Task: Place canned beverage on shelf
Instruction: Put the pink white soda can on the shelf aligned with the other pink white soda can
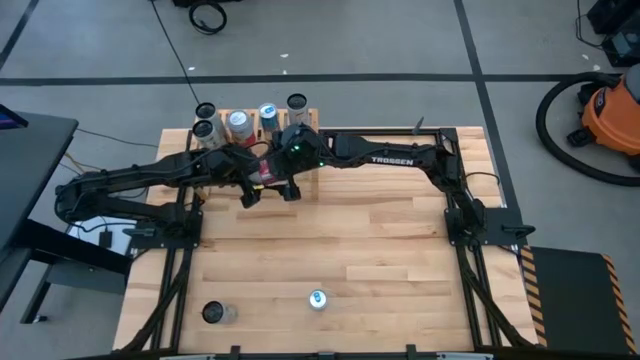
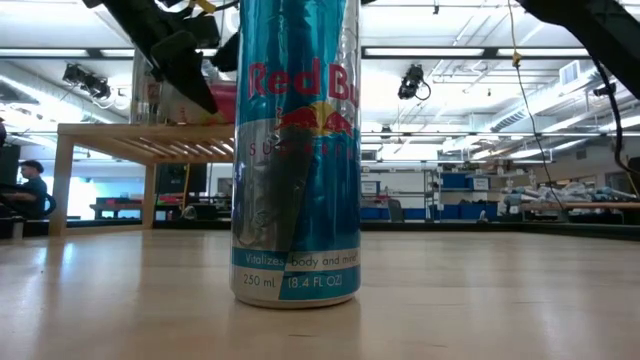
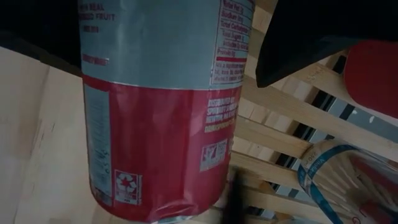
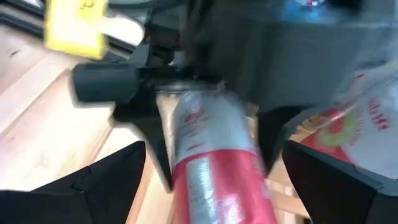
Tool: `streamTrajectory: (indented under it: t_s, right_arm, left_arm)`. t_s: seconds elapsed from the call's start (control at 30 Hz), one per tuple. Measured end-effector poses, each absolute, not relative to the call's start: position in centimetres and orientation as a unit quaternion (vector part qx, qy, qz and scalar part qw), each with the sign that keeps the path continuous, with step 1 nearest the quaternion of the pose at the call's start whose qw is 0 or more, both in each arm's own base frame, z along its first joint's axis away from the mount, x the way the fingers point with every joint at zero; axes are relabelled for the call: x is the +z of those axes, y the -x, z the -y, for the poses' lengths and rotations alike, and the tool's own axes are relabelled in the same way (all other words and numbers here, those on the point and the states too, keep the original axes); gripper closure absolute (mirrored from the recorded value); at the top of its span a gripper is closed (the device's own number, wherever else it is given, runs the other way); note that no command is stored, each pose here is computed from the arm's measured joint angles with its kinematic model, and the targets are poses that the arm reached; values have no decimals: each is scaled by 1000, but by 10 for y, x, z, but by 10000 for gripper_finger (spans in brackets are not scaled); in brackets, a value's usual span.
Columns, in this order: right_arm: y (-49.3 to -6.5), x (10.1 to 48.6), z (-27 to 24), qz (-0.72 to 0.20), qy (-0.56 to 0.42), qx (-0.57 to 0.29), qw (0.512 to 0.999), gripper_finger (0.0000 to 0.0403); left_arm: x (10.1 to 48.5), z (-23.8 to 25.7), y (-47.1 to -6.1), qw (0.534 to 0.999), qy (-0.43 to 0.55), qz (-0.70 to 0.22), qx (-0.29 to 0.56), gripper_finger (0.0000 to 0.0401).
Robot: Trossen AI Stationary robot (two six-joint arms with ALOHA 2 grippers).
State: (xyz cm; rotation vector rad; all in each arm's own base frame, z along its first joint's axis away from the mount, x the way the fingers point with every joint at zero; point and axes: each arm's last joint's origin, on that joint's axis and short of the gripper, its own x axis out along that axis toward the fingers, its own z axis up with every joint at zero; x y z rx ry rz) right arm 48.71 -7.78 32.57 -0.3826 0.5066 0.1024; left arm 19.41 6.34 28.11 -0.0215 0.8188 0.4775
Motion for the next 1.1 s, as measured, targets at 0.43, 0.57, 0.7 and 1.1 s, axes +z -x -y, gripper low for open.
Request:
streamTrajectory:
  t_s: [0.43, 0.57, 0.7, 1.1]
  right_arm:
    - [-508, 313, 83, -303, 178, 53, 935, 15]
    - [-509, 312, 84, -314, 180, 57, 930, 15]
    - [-507, 310, 88, -319, 183, 64, 928, 15]
    - [-510, 303, 93, -330, 210, 51, 919, 25]
  left_arm:
    - [281, -64, -193, 889, 13, -395, 230, 5]
    - [281, -64, -193, 888, 14, -399, 228, 5]
    - [281, -64, -193, 888, 10, -399, 228, 5]
    - [281, -64, -193, 887, 7, -401, 229, 5]
